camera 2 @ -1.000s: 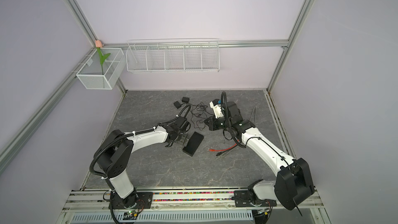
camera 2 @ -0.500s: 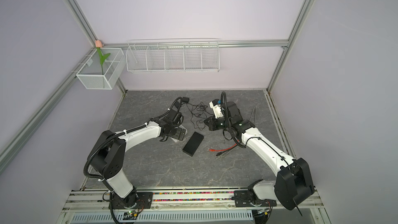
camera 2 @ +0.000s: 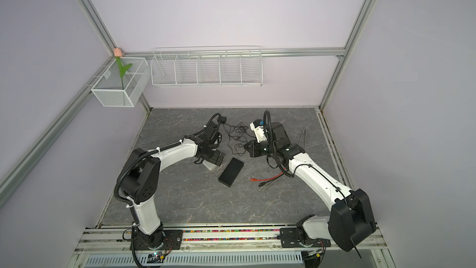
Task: Insert the plug into the switch port
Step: 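Close the left gripper on the white router and lift it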
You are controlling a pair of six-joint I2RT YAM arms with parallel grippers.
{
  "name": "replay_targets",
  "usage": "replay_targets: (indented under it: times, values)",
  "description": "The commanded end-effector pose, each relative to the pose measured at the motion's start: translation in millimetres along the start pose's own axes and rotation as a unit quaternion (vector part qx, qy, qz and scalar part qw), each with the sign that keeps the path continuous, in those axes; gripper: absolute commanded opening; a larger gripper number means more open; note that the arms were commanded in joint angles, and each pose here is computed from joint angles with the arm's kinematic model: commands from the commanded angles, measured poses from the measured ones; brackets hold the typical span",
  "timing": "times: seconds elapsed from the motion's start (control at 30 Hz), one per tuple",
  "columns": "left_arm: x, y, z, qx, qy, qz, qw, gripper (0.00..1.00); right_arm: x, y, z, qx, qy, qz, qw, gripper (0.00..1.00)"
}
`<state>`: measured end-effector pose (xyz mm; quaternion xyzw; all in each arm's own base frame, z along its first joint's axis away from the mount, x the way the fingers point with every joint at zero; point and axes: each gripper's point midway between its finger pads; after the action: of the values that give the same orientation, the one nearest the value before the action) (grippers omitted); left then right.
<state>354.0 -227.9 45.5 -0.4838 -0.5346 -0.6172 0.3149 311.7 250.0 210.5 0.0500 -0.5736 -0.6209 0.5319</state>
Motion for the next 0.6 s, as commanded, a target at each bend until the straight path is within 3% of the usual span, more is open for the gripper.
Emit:
replay_targets:
  times: [0.0,0.33,0.57]
  values:
    - [-4,-3,2,-0.014,0.004,0.02,1.0,0.99,3,-1,7,0.013,0.014,-0.007,1.0,0.07]
    - [-25,-23,1,-0.016,0.001,0.064,0.998,0.93,3,3,6,0.009,0.012,-0.011,1.0,0.06]
    - [-35,-39,-1,-0.01,-0.007,0.092,0.996,0.64,3,3,4,0.005,0.01,-0.012,1.0,0.07]
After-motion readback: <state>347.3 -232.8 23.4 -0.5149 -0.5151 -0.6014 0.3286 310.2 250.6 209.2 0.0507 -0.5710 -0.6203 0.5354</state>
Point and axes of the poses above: each gripper's point midway between its finger pads, its own x axis back along the fingers, its own z axis along the line the jaws close on, y = z × x, and after that the axes turned 14 degrees about x, right-handed
